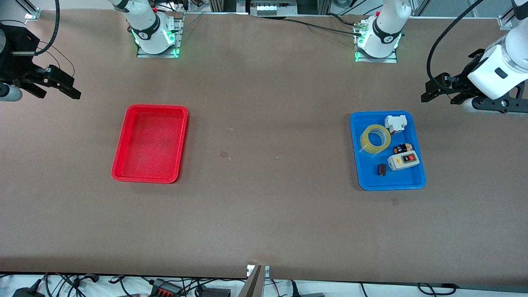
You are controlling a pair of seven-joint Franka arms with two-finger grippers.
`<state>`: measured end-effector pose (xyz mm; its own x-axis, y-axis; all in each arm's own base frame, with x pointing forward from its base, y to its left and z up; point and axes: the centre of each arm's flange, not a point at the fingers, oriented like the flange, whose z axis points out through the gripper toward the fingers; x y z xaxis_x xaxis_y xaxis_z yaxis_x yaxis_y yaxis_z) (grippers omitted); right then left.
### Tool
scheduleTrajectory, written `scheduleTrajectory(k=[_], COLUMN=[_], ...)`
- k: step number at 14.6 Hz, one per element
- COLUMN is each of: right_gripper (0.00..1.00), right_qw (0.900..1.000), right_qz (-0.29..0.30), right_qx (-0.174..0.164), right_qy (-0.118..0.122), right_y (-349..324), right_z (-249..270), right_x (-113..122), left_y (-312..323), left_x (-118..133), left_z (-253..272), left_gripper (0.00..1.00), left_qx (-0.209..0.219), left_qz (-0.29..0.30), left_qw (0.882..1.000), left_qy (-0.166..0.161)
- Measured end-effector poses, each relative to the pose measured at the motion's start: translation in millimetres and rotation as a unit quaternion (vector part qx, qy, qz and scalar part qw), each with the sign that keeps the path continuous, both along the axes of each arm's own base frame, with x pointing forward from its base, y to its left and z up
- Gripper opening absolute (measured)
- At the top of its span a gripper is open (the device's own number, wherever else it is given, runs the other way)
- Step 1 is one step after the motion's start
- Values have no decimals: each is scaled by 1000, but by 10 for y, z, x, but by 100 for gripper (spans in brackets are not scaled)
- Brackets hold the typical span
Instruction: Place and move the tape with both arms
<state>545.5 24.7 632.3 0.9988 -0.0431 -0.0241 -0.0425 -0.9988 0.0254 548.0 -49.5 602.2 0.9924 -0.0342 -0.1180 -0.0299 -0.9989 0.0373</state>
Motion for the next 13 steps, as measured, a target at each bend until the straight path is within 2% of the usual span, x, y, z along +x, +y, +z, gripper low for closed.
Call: scheduleTrajectory(k=[9, 13], right_gripper=[99, 99], right_qw=[1000, 1000], right_qz=[0, 0], right_qx=[0, 0], right_qy=[0, 1], right_y=[0, 0], right_z=[1, -12], right_x=[-1, -1], left_y=[-3, 16], left_x=[17, 159], left_z=[-8, -313], left_gripper=[100, 100], left_qx=[0, 2], left_qz=[0, 3], left_qw=[1000, 1000], left_qy=[-2, 25])
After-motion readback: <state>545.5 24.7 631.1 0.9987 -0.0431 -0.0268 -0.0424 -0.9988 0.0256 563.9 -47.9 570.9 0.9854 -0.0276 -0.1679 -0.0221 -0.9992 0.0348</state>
